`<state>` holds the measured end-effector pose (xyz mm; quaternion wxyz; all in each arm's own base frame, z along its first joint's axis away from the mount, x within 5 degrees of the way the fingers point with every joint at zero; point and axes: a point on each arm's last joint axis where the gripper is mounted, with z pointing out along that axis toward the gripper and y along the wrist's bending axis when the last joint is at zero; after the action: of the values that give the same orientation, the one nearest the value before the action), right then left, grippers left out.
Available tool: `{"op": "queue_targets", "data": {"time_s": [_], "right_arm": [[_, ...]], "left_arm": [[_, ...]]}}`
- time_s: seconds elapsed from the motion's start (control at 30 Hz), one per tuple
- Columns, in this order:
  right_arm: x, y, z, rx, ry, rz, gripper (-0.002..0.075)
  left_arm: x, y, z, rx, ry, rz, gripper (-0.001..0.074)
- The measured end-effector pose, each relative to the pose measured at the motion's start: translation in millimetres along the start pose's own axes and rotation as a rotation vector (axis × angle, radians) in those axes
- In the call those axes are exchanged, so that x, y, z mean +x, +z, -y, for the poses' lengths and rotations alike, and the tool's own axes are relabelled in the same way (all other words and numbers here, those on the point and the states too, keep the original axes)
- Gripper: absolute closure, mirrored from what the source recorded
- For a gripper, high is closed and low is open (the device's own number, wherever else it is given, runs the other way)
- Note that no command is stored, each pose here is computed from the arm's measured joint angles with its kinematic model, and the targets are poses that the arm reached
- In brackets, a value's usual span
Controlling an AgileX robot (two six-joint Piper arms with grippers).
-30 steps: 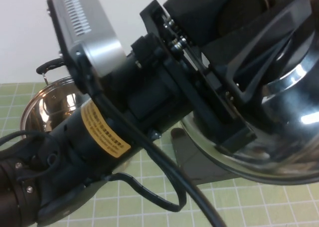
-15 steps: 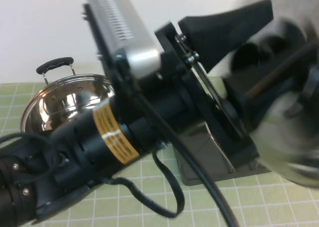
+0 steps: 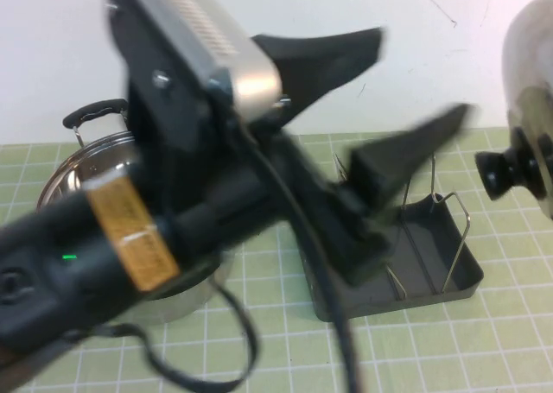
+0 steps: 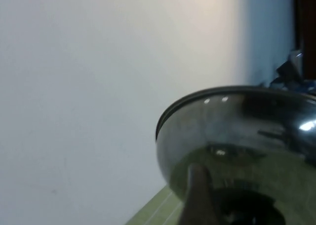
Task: Put pot lid on rack
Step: Place the pot lid on the pot rack
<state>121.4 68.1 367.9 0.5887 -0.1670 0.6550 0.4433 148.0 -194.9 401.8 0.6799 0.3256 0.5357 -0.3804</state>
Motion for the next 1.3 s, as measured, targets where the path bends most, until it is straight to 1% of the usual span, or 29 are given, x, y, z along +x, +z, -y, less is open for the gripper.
{"op": "queue_targets", "data": {"time_s": [0.03, 0.07, 0.1, 0.13, 0.2, 0.23, 0.3, 0.4, 0.5, 0.6, 0.67, 0.73, 0.93, 1.13, 1.3], "right_arm": [[-2, 3, 3, -0.006, 0.003, -0.007, 0.0702], [-4, 7, 7, -0.013, 0.011, -0.018, 0.0702], [-6, 12, 11, -0.023, 0.022, -0.032, 0.0702], [-8, 16, 15, -0.032, 0.031, -0.043, 0.0702], [-11, 24, 22, -0.059, 0.055, -0.067, 0.0702], [-12, 31, 30, -0.080, 0.082, -0.091, 0.0702], [-13, 43, 41, -0.104, 0.116, -0.121, 0.0702], [-15, 62, 46, -0.156, 0.134, -0.161, 0.0702], [-14, 83, 43, -0.219, 0.107, -0.197, 0.0702], [-9, 103, 42, -0.248, 0.090, -0.227, 0.0703], [-6, 113, 46, -0.241, 0.085, -0.240, 0.0703], [-1, 120, 53, -0.220, 0.092, -0.254, 0.0703], [26, 141, 87, -0.152, 0.154, -0.327, 0.0703], [52, 156, 112, -0.146, 0.190, -0.390, 0.0703], [68, 164, 127, -0.140, 0.207, -0.421, 0.0704]], "left_arm": [[-4, -6, -1, -0.029, 0.007, -0.023, 0.0241], [-6, -12, -4, -0.067, 0.011, -0.058, 0.0318], [-8, -19, -6, -0.105, 0.016, -0.096, 0.0429], [-8, -24, -8, -0.142, 0.014, -0.139, 0.0508], [-9, -36, -12, -0.208, 0.013, -0.212, 0.0636], [-9, -40, -13, -0.231, 0.016, -0.238, 0.0670], [-11, -51, -15, -0.276, 0.009, -0.283, 0.0708], [-8, -60, -16, -0.308, -0.002, -0.323, 0.0727], [3, -62, -17, -0.321, -0.027, -0.366, 0.0732], [10, -63, -17, -0.330, -0.072, -0.387, 0.0733], [14, -64, -17, -0.333, -0.087, -0.396, 0.0733], [19, -65, -16, -0.333, -0.090, -0.411, 0.0734], [32, -68, -16, -0.336, -0.102, -0.451, 0.0735], [36, -69, -15, -0.336, -0.109, -0.460, 0.0735], [37, -69, -16, -0.340, -0.110, -0.470, 0.0735]]}}
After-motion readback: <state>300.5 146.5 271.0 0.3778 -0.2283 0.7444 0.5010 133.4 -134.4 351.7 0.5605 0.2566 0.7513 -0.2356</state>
